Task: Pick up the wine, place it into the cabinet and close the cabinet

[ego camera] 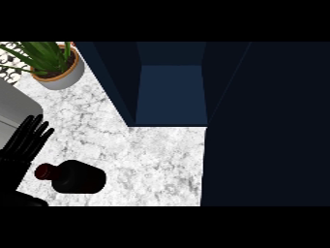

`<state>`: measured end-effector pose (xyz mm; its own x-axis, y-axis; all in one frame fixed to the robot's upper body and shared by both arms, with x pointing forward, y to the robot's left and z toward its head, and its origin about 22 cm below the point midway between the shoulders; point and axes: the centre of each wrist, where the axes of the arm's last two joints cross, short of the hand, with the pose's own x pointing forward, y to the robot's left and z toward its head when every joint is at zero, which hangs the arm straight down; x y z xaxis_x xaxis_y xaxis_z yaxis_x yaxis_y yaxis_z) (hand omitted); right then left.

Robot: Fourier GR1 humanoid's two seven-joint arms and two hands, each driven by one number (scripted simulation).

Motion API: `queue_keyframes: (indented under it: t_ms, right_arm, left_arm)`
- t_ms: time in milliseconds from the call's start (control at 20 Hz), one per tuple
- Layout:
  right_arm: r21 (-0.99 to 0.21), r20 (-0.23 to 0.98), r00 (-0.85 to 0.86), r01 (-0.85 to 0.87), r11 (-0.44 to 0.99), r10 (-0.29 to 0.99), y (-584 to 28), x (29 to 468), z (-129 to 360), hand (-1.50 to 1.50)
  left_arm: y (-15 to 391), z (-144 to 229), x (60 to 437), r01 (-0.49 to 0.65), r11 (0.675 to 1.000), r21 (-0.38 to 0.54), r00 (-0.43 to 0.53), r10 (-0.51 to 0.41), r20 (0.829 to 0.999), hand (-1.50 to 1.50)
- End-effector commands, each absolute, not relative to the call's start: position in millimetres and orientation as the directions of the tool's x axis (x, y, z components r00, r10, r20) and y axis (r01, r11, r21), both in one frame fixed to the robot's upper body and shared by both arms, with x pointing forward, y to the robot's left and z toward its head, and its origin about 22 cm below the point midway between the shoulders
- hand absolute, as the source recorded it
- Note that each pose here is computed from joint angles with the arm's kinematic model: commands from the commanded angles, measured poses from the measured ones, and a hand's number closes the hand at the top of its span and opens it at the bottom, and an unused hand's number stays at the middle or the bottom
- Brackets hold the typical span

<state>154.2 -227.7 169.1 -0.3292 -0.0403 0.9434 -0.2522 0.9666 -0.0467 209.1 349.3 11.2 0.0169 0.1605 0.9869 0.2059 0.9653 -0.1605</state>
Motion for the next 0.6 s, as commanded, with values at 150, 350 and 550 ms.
queue_keyframes:
  t_ms: [150, 350, 550]
  right_arm:
    - [-0.045, 0.939, -0.340, -0.253, 0.966, -0.045, -225.4, 155.1, 167.5, -1.50]
    - [-0.046, 0.940, -0.339, -0.260, 0.965, -0.046, -229.1, 152.7, 167.2, -1.50]
    - [-0.037, 0.940, -0.337, -0.269, 0.962, -0.058, -230.4, 133.8, 172.7, -1.50]
  left_arm:
    - [347.2, -30.8, 210.4, 0.209, 0.965, -0.158, 0.021, 0.157, 0.987, -1.50]
    - [356.8, -53.9, 201.2, 0.209, 0.964, -0.164, 0.063, 0.154, 0.986, -1.50]
    - [356.5, -68.7, 214.6, 0.201, 0.964, -0.172, 0.059, 0.163, 0.985, -1.50]
